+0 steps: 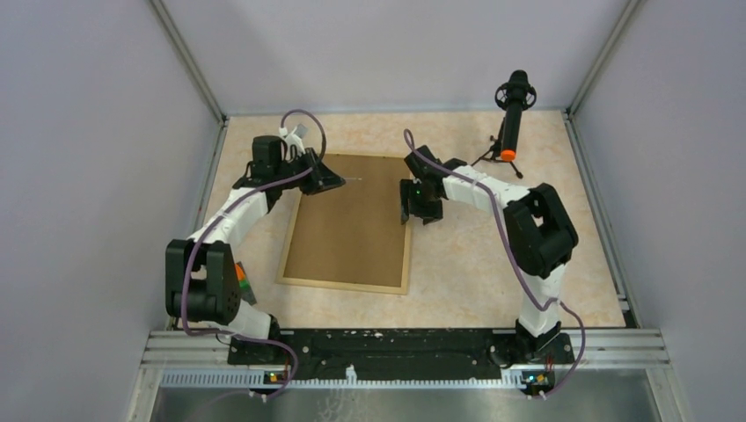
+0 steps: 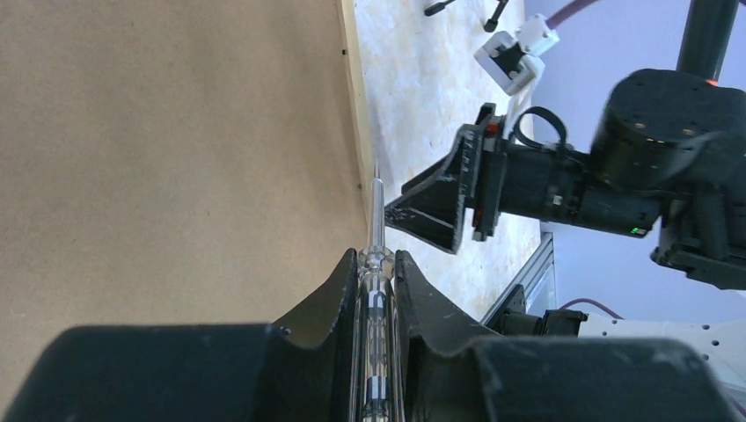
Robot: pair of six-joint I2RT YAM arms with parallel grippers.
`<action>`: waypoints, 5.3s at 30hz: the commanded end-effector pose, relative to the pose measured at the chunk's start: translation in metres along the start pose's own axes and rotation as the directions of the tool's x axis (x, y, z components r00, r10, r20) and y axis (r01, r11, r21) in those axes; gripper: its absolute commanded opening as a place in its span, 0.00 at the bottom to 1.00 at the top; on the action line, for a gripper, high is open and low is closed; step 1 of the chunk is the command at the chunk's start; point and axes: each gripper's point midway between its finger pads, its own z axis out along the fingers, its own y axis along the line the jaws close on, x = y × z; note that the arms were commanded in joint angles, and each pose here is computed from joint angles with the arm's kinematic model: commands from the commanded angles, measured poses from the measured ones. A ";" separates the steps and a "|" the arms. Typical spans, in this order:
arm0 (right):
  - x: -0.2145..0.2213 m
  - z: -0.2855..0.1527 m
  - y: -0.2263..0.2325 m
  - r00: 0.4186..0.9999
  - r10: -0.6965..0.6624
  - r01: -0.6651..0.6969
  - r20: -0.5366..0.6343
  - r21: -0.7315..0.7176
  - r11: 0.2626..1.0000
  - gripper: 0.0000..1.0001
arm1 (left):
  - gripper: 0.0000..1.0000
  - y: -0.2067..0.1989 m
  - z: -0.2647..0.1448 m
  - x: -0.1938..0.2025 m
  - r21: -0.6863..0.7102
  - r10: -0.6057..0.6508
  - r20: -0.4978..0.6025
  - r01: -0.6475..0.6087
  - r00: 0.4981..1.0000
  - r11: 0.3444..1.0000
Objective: Take the photo out of the frame
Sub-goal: Release the photo frame item from the photo frame, then adjust the photo frame at the center of the board, then place the screwdriver at the center of the board.
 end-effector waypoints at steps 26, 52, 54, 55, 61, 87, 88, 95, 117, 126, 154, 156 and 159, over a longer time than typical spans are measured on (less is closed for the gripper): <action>0.013 0.033 -0.011 0.998 0.048 -0.042 -0.039 0.145 0.988 0.23 | 0.00 0.013 -0.022 -0.003 -0.042 -0.006 0.048 0.008 0.999 0.999; -0.031 0.002 0.002 0.999 -0.046 0.043 -0.005 -0.276 0.960 0.00 | 0.00 0.024 -0.015 0.007 0.006 -0.039 -0.026 0.039 0.999 0.999; -0.034 0.002 -0.001 0.999 -0.044 0.041 -0.004 -0.266 0.963 0.00 | 0.00 0.024 -0.016 0.007 0.014 -0.026 -0.031 0.026 0.999 1.000; -0.038 0.000 -0.003 0.999 -0.047 0.047 0.008 -0.260 0.965 0.00 | 0.00 0.024 -0.017 0.007 0.019 -0.020 -0.034 0.021 0.999 1.000; -0.077 -0.036 -0.005 0.985 -0.094 0.126 0.142 -0.235 0.964 0.42 | 0.00 0.010 -0.022 0.007 0.083 0.058 -0.078 -0.052 0.995 0.995; -0.061 -0.139 0.154 0.168 -0.727 0.975 0.666 -0.003 0.223 0.58 | 0.00 -0.054 -0.034 0.041 0.358 0.191 -0.318 -0.069 0.929 0.931; -0.060 -0.137 0.157 0.161 -0.729 0.977 0.665 -0.001 0.215 0.58 | 0.00 -0.056 -0.034 0.043 0.366 0.195 -0.322 -0.068 0.926 0.928; -0.049 -0.119 0.158 0.117 -0.753 0.989 0.647 -0.008 0.147 0.53 | 0.00 -0.068 -0.034 0.054 0.408 0.203 -0.346 -0.048 0.916 0.912; -0.021 -0.121 0.069 0.293 -0.813 0.951 0.503 -0.065 0.302 0.00 | 0.90 -0.049 -0.030 0.004 0.257 0.295 -0.176 -0.245 0.939 0.935; 0.024 -0.107 -0.122 0.794 -0.573 0.586 0.203 -0.007 0.810 0.00 | 0.99 0.000 -0.015 -0.035 -0.013 0.396 -0.091 -0.399 0.914 0.917; 0.035 -0.049 -0.286 0.991 -0.099 0.069 0.093 0.286 0.956 0.33 | 0.96 0.014 -0.011 0.153 0.539 0.926 -0.315 -0.764 0.208 0.355; 0.039 -0.046 -0.285 0.993 -0.089 0.063 0.083 0.278 0.959 0.35 | 0.95 0.018 -0.019 0.171 0.584 0.944 -0.307 -0.760 0.117 0.284; 0.046 -0.046 -0.283 0.993 -0.093 0.069 0.079 0.268 0.961 0.39 | 0.93 0.024 -0.028 0.194 0.636 0.956 -0.290 -0.740 0.032 0.218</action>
